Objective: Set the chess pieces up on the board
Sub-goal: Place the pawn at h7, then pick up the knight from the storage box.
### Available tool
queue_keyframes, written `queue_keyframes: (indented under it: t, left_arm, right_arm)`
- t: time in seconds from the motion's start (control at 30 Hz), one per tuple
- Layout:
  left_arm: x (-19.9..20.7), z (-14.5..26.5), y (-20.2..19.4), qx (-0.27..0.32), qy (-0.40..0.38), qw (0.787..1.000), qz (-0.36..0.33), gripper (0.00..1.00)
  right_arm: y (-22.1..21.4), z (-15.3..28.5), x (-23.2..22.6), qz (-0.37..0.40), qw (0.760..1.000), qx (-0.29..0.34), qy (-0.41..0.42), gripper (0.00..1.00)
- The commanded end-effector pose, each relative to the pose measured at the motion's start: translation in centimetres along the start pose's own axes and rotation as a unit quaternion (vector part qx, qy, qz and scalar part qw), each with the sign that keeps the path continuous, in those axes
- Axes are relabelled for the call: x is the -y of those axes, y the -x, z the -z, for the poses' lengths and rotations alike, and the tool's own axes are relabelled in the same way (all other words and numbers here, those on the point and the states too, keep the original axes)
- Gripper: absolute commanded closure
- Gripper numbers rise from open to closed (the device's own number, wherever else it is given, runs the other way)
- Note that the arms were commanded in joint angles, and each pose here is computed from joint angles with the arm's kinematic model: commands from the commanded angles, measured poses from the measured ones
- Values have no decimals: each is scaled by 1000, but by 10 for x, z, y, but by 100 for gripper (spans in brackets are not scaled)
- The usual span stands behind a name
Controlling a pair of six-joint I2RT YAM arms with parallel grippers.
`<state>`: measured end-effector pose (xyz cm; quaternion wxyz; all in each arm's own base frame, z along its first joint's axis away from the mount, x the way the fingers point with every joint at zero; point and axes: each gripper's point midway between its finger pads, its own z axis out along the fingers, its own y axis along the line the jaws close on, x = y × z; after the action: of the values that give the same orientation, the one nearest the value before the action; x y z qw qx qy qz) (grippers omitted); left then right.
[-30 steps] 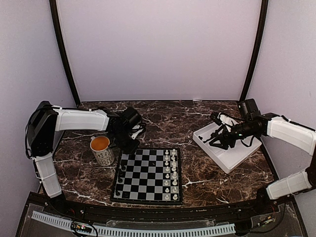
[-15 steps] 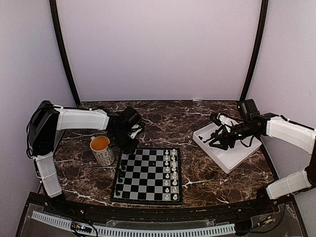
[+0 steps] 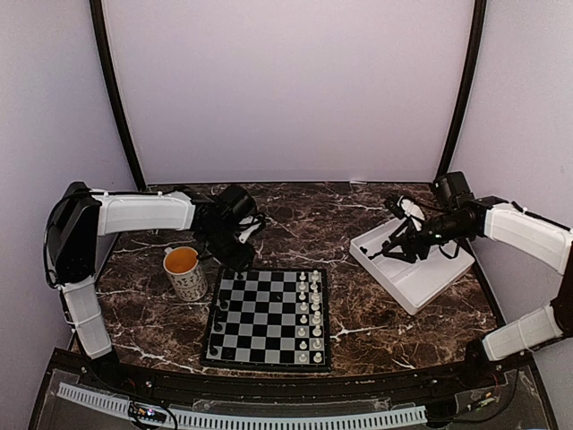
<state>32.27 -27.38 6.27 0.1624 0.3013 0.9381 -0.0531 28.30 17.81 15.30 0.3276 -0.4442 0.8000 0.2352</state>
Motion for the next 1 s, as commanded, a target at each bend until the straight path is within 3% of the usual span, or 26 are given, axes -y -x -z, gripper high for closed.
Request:
queue_keyframes:
  t: [0.0, 0.23, 0.4, 0.7, 0.97]
  left_arm:
    - [12, 73, 46, 104, -22, 994, -30, 56]
    - [35, 155, 99, 240, -61, 966, -69, 53]
    - [47, 169, 117, 314, -86, 941, -94, 53]
    - [55, 142, 91, 302, -112, 940, -115, 51]
    - [56, 142, 87, 297, -117, 941, -114, 51]
  right_arm:
    - [15, 15, 37, -34, 999, 7, -37, 40]
    - [-9, 8, 112, -106, 982, -101, -117, 52]
    - [-12, -2, 140, -108, 973, -157, -127, 58]
    - [-19, -10, 201, 41, 946, -276, -165, 58]
    - [-37, -41, 213, 195, 896, -382, -117, 60]
